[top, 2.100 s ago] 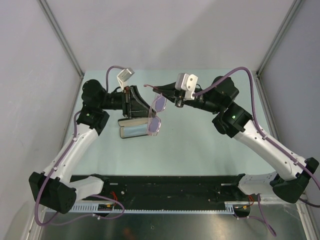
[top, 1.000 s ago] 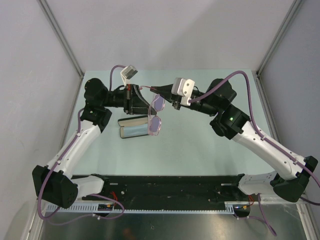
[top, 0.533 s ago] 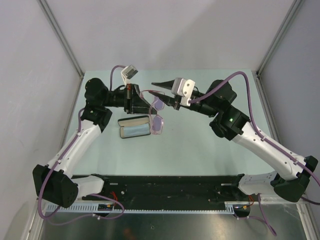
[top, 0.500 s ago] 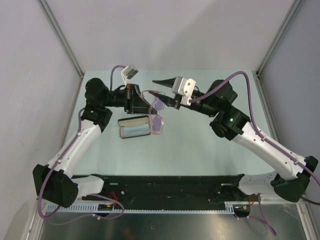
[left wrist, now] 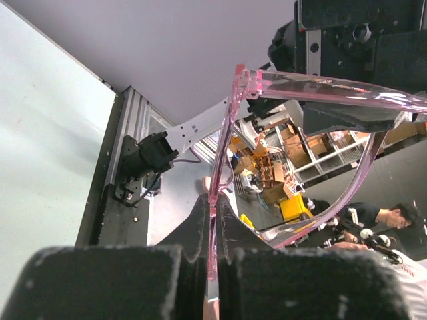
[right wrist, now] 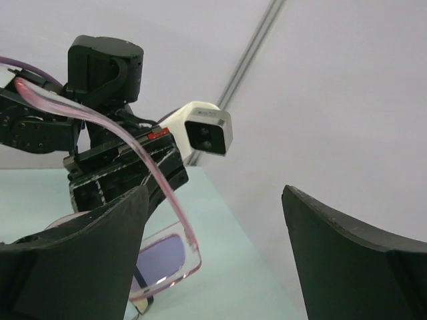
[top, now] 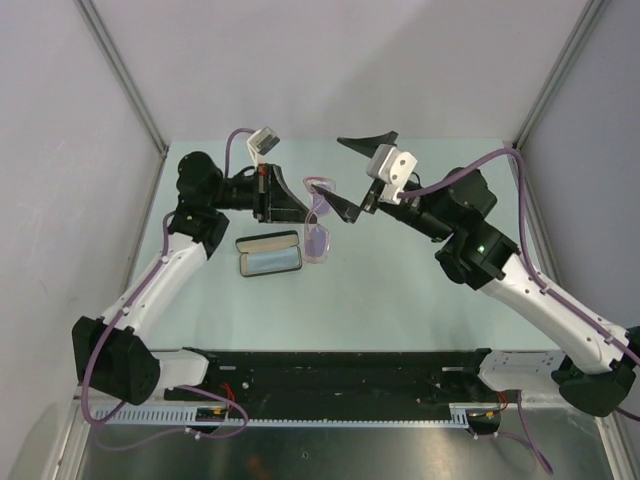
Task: Organize the sunglasses
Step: Fold the right temple of the sunglasses with the sunglasses.
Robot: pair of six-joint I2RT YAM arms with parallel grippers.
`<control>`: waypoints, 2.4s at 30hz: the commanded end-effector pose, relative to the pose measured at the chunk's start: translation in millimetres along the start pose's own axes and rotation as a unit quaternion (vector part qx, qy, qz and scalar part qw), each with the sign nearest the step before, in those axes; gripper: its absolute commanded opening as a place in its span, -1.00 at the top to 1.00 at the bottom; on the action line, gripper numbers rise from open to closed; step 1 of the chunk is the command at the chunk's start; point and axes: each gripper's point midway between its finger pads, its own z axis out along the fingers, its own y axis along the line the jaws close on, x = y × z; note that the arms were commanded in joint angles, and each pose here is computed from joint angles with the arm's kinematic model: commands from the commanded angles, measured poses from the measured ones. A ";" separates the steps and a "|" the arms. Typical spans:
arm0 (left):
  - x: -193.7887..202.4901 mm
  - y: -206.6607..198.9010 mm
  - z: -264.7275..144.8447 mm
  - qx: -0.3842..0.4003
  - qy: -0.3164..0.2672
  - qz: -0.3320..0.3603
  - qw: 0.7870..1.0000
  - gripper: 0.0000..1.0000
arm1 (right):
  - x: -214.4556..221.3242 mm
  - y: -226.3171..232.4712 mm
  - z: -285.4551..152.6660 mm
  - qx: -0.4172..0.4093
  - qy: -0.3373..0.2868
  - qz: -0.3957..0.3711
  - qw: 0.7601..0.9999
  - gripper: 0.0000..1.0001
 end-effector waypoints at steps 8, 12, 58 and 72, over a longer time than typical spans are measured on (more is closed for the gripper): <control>-18.2 4.7 0.6 -0.006 -0.020 0.004 1.000 0.99 | -0.6 -24.4 -35.1 0.058 0.037 0.022 0.997 -0.78; -16.7 10.1 0.2 -0.011 -0.025 0.001 1.000 0.99 | -5.2 -45.8 -43.6 0.111 0.033 0.039 0.993 -0.77; -21.1 -22.3 -5.5 -0.005 -0.041 0.055 0.998 0.99 | 45.3 42.1 0.6 -0.083 0.051 0.219 0.971 1.00; -21.6 4.8 -5.2 -0.018 -0.044 0.035 0.998 0.99 | -52.5 -4.3 -28.9 -0.004 -0.080 0.196 0.977 0.27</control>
